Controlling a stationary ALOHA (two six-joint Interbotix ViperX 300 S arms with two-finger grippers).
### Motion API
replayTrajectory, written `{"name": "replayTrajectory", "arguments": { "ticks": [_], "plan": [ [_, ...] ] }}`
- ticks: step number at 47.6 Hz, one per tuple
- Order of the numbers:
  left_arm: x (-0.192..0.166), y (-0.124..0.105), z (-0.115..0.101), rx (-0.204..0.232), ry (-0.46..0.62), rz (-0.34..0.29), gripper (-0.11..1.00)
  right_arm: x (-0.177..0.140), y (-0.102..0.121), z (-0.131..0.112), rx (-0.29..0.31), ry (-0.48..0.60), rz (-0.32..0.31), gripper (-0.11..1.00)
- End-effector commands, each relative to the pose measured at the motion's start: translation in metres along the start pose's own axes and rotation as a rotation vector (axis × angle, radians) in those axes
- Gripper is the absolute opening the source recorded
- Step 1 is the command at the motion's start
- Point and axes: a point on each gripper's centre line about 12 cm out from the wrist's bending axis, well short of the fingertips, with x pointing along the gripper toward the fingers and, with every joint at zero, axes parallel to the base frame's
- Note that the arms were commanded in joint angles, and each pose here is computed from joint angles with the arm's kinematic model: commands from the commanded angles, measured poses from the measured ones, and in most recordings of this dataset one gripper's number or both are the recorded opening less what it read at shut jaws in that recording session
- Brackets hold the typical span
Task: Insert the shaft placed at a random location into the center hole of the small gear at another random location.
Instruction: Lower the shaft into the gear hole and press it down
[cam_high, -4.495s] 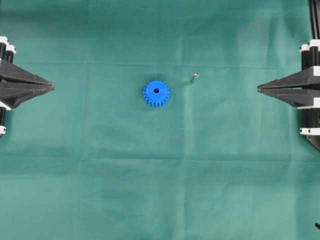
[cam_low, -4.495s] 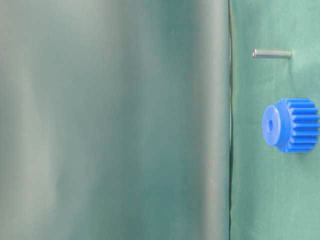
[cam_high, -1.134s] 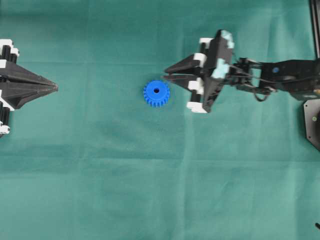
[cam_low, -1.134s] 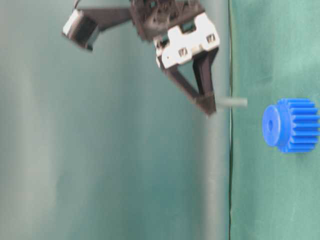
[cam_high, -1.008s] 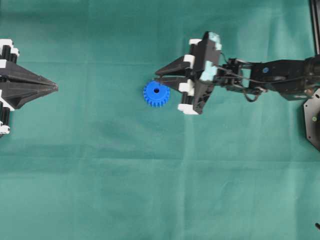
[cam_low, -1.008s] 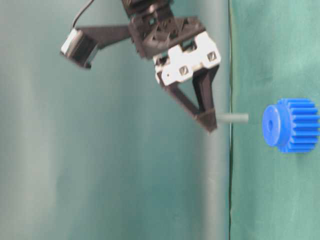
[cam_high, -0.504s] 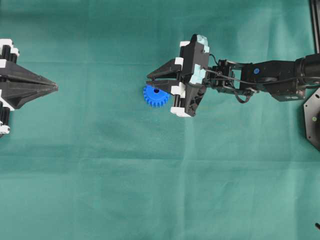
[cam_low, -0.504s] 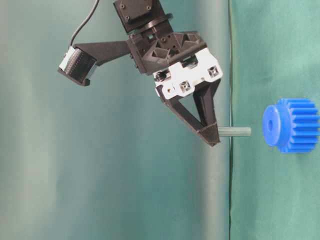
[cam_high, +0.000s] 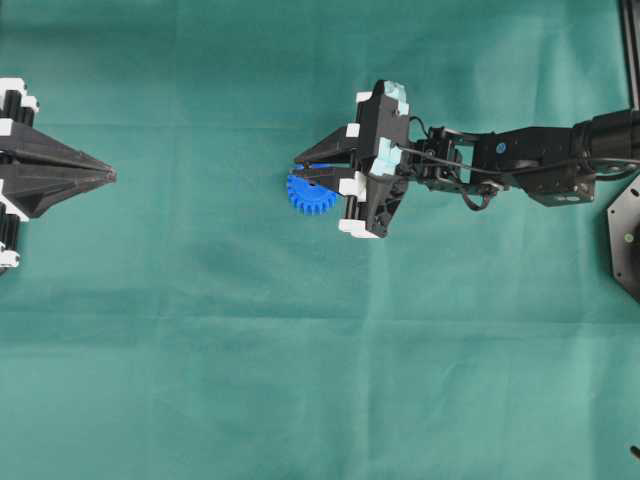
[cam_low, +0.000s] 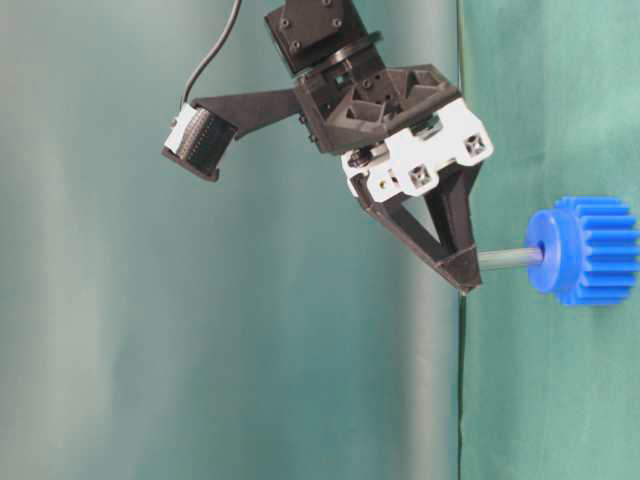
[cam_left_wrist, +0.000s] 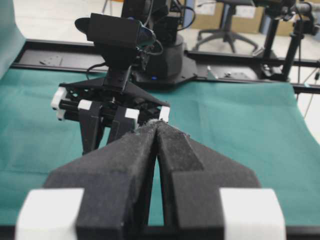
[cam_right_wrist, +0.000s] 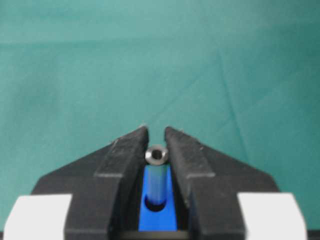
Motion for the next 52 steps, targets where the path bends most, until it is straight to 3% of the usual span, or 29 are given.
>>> {"name": "replayTrajectory", "arguments": {
  "ticks": [1,25,52],
  "plan": [
    [0.002,0.000,0.004,0.000,-0.011,0.002,-0.01,-0.001,0.003,0.009,0.001,-0.030,0.007,0.26],
    [0.002,0.000,0.004,0.000,-0.014,0.002,-0.01,-0.025,0.006,0.034,-0.018,-0.104,0.022,0.26],
    [0.002,0.000,0.004,0.000,-0.017,0.002,-0.01,-0.007,0.005,0.012,-0.010,-0.090,0.020,0.26]
  ]
}}
